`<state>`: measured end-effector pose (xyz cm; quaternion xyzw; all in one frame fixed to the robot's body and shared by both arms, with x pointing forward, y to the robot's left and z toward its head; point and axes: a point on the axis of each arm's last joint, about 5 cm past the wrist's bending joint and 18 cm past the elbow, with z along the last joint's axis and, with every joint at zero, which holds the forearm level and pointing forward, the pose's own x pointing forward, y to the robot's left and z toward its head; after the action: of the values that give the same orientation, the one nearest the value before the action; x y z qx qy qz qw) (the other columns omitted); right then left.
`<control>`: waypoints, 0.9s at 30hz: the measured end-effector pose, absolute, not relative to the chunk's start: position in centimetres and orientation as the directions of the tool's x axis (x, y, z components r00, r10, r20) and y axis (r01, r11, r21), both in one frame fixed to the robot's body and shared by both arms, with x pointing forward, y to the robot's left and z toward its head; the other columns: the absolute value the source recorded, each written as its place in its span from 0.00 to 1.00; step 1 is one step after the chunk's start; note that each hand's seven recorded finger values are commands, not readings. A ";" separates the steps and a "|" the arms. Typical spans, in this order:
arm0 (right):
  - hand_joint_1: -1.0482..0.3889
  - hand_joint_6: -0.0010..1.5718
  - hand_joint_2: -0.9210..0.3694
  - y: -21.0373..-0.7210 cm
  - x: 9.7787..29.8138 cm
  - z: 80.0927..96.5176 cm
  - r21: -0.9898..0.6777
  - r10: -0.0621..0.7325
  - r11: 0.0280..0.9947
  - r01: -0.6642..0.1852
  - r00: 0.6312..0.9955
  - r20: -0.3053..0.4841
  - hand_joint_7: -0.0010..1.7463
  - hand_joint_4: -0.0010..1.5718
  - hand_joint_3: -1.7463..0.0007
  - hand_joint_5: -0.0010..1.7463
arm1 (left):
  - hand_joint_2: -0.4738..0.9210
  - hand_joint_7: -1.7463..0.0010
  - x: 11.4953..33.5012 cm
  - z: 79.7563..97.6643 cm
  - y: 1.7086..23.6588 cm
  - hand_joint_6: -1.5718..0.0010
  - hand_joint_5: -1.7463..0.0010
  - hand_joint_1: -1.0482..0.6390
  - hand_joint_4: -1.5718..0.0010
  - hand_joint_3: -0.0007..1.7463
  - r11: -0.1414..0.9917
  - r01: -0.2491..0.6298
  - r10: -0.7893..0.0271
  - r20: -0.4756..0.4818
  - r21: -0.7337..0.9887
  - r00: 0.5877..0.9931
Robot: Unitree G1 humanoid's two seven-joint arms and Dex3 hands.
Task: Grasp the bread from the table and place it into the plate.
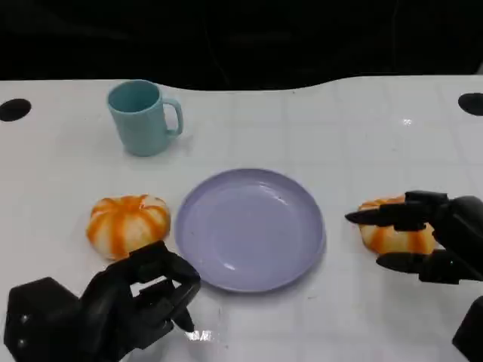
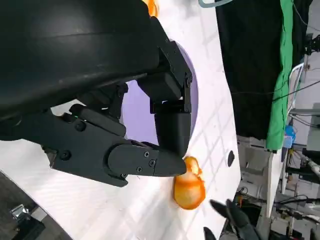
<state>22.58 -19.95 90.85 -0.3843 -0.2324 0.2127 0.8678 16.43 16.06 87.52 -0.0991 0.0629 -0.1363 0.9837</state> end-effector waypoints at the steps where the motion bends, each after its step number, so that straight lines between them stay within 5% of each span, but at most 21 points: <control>1: 0.48 0.30 0.04 -20.0 22.6 90.9 -0.767 0.544 0.614 -0.187 0.804 0.239 0.00 0.13 1.00 0.27 | 0.96 0.20 16.4 87.5 16.1 0.54 0.00 0.32 0.54 0.21 0.943 0.256 -0.281 -0.097 -0.212 0.955; 6: 0.50 0.21 0.07 -20.2 22.9 91.6 -0.779 0.527 0.605 -0.166 0.816 0.237 0.00 0.02 1.00 0.22 | 0.96 0.20 16.4 87.5 16.0 0.54 0.00 0.33 0.54 0.21 0.943 0.257 -0.282 -0.096 -0.212 0.954; 14: 0.52 0.14 0.10 -20.8 23.1 92.8 -0.840 0.507 0.517 -0.162 0.849 0.149 0.01 0.00 1.00 0.05 | 0.97 0.20 16.4 87.5 15.9 0.54 0.00 0.32 0.55 0.21 0.944 0.262 -0.286 -0.098 -0.203 0.953; 27: 0.52 0.15 0.12 -19.8 24.2 93.4 -0.923 0.538 0.298 -0.242 0.842 -0.046 0.00 0.02 1.00 0.07 | 0.97 0.21 16.4 87.6 15.7 0.53 0.00 0.32 0.53 0.20 0.943 0.261 -0.285 -0.094 -0.206 0.954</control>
<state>24.22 -19.84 93.37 -0.5389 -0.1375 0.2456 0.7939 16.43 15.73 87.58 -0.0959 0.0615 -0.1388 0.9837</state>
